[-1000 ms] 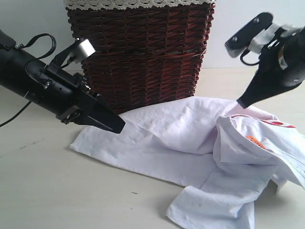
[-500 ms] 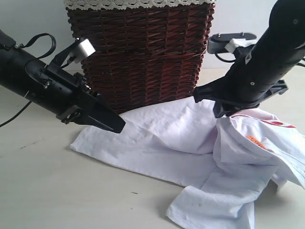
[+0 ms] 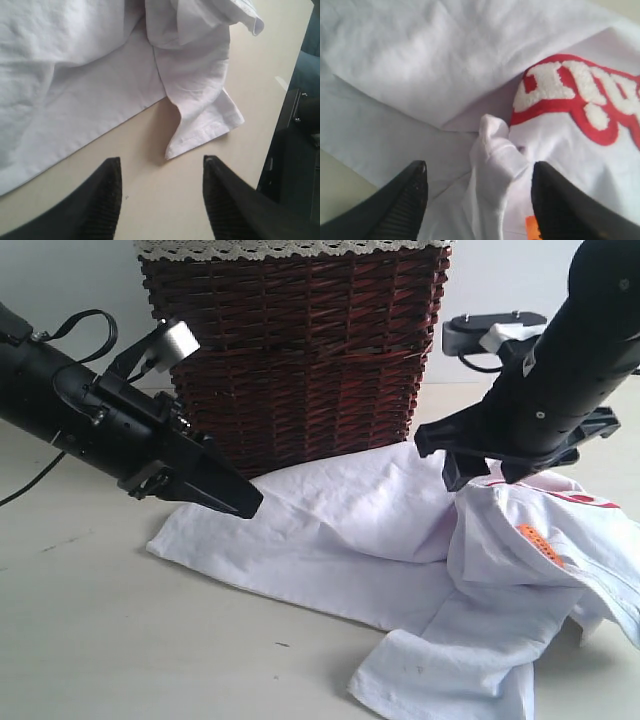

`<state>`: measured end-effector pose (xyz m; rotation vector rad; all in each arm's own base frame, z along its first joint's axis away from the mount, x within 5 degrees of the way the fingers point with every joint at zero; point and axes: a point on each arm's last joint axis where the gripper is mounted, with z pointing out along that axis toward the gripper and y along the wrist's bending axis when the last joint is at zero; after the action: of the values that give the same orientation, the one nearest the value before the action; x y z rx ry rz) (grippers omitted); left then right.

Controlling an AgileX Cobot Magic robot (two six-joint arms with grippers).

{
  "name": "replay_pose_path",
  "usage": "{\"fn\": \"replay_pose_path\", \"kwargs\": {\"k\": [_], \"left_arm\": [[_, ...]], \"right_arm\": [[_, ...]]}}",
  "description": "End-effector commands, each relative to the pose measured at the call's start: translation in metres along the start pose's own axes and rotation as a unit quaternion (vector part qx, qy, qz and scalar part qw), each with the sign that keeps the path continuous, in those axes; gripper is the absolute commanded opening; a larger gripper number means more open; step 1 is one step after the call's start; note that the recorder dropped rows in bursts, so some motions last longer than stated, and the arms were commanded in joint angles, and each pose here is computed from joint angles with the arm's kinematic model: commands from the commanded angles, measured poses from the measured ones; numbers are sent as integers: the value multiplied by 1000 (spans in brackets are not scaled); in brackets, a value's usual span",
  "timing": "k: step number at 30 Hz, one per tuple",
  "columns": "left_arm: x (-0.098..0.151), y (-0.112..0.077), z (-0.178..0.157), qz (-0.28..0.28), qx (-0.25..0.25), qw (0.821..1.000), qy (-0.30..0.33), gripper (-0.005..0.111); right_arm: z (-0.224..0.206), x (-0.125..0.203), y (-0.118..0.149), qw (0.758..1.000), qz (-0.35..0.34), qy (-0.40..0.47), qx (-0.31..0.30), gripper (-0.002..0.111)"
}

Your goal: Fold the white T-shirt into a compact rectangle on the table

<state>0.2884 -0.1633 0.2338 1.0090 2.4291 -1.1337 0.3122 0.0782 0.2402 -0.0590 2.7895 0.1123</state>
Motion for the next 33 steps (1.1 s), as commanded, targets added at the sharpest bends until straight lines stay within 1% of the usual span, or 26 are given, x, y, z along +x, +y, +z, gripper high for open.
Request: {"fn": "replay_pose_path", "kwargs": {"k": [1, 4, 9, 11, 13, 14, 15, 16, 17, 18, 20, 21, 22, 23, 24, 28, 31, 33], "left_arm": [[-1, -1, 2, -2, 2, 1000, -6, 50], [-1, -2, 2, -2, 5, 1000, -5, 50], [0, -3, 2, -5, 12, 1000, 0, 50], [0, -3, 2, -5, 12, 1000, 0, 50], [0, -3, 2, -5, 12, 1000, 0, 50], [0, -3, 2, -5, 12, 1000, 0, 50], [0, -3, 2, -5, 11, 1000, -1, 50], [0, -3, 2, -5, 10, 1000, -2, 50], [0, -3, 2, -5, 10, 1000, -2, 50], [0, -3, 2, -5, 9, 1000, -2, 50], [0, -3, 2, -5, 9, 1000, -2, 50], [0, -3, 2, -5, 9, 1000, -2, 50], [0, -3, 2, -5, 9, 1000, -2, 50], [0, -3, 2, -5, 9, 1000, -3, 50], [0, -3, 2, -6, 9, 1000, -3, 50], [0, -2, 2, -4, 8, 1000, -1, 50], [0, -3, 2, -5, 9, 1000, -3, 50], [0, -3, 2, -5, 9, 1000, -3, 50]], "right_arm": [[-21, -3, -3, 999, 2, -36, 10, 59], [-8, -1, -3, 1000, 3, -9, 15, 59], [18, -3, 0, 1000, 18, 16, 4, 59], [33, -2, 0, 999, 18, 38, 9, 56], [46, 1, -1, 998, 10, 65, 16, 37], [50, 3, -1, 997, -17, 76, 16, 19], [51, 4, -1, 996, -30, 83, 17, 8], [49, 6, -2, 993, -66, 93, 15, 0], [46, 7, -3, 990, -94, 103, 16, 0], [38, 9, -5, 986, -125, 111, 26, 0], [19, 12, -12, 978, -168, 115, 52, 0], [7, 16, -13, 967, -212, 130, 51, 0], [-9, 24, -15, 949, -271, 158, 42, 0], [-22, 30, -15, 943, -285, 171, 26, 0], [-33, 33, -15, 938, -304, 165, 23, 0], [-59, 49, -18, 954, -269, 130, 31, 0], [-65, 68, -23, 954, -267, 131, 36, 0], [-61, 86, -29, 951, -267, 148, 48, 0]]}}
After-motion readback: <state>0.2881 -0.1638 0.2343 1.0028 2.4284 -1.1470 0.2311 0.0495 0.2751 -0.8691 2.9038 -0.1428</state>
